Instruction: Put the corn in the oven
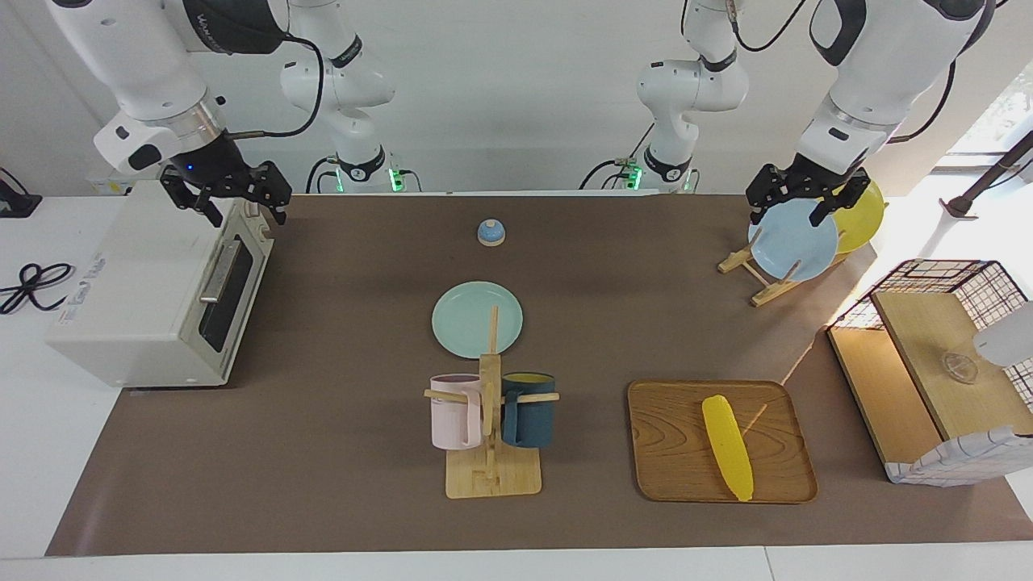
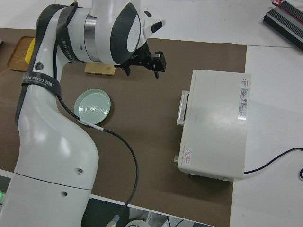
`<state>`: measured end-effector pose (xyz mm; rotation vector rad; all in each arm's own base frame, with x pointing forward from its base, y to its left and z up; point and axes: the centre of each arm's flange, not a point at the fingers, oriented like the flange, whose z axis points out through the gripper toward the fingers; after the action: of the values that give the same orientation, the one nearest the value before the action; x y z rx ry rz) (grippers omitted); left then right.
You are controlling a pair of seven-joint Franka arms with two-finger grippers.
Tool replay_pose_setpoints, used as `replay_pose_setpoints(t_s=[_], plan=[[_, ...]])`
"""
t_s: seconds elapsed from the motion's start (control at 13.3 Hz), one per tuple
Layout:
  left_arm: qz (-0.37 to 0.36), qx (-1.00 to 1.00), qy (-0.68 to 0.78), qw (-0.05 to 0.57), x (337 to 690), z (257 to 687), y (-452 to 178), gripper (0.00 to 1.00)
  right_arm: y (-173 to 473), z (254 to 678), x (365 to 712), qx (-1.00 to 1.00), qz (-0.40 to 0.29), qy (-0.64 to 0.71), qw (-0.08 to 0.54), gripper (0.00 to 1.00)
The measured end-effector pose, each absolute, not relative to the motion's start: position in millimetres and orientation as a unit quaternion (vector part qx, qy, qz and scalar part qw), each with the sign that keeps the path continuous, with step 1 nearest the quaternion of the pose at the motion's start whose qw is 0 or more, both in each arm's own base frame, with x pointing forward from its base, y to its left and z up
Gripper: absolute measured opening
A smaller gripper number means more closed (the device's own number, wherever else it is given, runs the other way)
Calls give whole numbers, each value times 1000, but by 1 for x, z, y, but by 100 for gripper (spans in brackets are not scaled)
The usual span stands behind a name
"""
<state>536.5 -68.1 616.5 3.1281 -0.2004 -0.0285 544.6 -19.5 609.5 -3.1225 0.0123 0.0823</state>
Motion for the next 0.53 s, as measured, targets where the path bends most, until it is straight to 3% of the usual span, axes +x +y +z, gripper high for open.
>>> replay_pose_setpoints(t_s=[0.15,0.3,0.53], plan=[[-8,998,-64,4,537,617,-68,100,-35,600,544,-999,30,17,9,95],[4,998,-64,7,539,619,-69,100,-49,588,540,-999,35,30,11,67],[21,997,-69,12,551,610,-79,100,-77,556,533,-998,12,61,-24,34]])
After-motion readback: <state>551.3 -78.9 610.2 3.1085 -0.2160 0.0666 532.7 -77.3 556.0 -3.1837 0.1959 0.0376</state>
